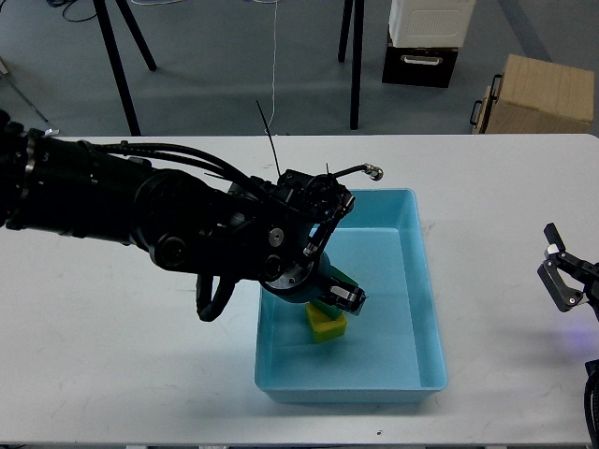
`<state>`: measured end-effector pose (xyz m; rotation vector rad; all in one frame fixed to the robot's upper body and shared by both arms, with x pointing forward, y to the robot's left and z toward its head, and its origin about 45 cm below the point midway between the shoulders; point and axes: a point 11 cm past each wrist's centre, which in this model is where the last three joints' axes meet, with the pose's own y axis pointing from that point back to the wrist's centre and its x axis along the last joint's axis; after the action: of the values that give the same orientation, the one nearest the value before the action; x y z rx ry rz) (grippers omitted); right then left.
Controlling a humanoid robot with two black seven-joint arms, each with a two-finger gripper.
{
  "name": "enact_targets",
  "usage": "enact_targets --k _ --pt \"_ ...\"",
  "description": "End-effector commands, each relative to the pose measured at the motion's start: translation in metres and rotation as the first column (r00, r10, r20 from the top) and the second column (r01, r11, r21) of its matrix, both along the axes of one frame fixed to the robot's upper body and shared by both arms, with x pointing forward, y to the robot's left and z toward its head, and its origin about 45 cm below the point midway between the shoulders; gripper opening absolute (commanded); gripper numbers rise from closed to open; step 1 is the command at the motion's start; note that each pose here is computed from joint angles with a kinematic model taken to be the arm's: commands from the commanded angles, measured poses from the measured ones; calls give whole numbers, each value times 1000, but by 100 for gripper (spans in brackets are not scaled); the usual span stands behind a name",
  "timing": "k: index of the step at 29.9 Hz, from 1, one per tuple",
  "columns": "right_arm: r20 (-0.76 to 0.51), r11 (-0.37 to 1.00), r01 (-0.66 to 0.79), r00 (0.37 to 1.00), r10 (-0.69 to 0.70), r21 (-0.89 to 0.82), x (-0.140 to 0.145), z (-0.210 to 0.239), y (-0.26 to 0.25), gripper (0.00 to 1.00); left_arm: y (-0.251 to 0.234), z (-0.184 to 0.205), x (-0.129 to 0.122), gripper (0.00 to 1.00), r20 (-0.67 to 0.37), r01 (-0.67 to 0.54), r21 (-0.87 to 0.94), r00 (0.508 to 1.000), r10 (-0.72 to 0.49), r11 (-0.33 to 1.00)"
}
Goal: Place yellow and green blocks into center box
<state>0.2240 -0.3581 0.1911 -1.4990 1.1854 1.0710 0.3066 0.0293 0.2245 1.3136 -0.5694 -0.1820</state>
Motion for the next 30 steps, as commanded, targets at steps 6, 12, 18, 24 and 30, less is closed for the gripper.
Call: enact_targets --k 6,12,18,24,30 --pt "0 1000 2 1000 -2 -1 0 0 -1 99 10 8 13 85 4 -59 -48 998 59 997" --pt "0 1000 -1 1000 1 0 0 0 0 99 31 61 50 86 5 -229 -231 972 237 945" --pt "0 1000 -4 1000 4 1 1 0 1 99 50 110 70 86 -157 -445 -418 894 420 792" --pt "-5 1000 -29 1000 29 4 1 -2 8 99 62 170 90 86 -310 -513 -680 849 428 524" --pt "0 999 -53 999 53 8 5 -2 15 99 95 201 110 86 -418 -546 -799 806 419 253"
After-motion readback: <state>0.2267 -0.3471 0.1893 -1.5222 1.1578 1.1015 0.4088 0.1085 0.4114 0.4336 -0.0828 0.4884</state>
